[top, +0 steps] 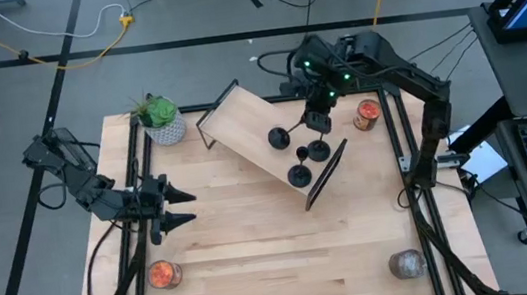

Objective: Pick & Place candle stick holders
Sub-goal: Put the black candlestick on the shelf

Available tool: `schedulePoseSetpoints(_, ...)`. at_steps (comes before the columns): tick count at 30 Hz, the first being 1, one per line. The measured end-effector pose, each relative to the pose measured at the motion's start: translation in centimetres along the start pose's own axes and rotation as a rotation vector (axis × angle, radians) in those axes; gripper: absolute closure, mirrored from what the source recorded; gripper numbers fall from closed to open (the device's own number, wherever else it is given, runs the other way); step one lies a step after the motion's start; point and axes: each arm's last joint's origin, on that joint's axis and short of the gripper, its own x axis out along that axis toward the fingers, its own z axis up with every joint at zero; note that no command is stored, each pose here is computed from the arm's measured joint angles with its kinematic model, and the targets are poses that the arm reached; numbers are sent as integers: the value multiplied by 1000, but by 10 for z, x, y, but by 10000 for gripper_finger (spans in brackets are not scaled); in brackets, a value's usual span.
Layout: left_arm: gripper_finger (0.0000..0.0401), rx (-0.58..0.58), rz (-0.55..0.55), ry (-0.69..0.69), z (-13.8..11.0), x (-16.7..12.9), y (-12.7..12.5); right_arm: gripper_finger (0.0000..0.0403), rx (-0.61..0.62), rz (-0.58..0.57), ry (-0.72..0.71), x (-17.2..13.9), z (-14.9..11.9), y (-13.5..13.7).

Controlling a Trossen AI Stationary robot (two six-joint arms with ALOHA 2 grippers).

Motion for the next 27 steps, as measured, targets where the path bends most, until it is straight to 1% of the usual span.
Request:
schedulePoseSetpoints(4, 119, 1, 0, 0, 0, 0, 0, 391, -13, 2, 3, 1, 0, 6)
schedulePoseSetpoints(19, 119, 2, 1, 1, 0, 0, 0, 390, 2, 23, 12, 4, 0, 20)
schedulePoseSetpoints(27, 119, 2, 1, 1, 0, 0, 0, 390, 32, 18, 56, 14, -2, 18)
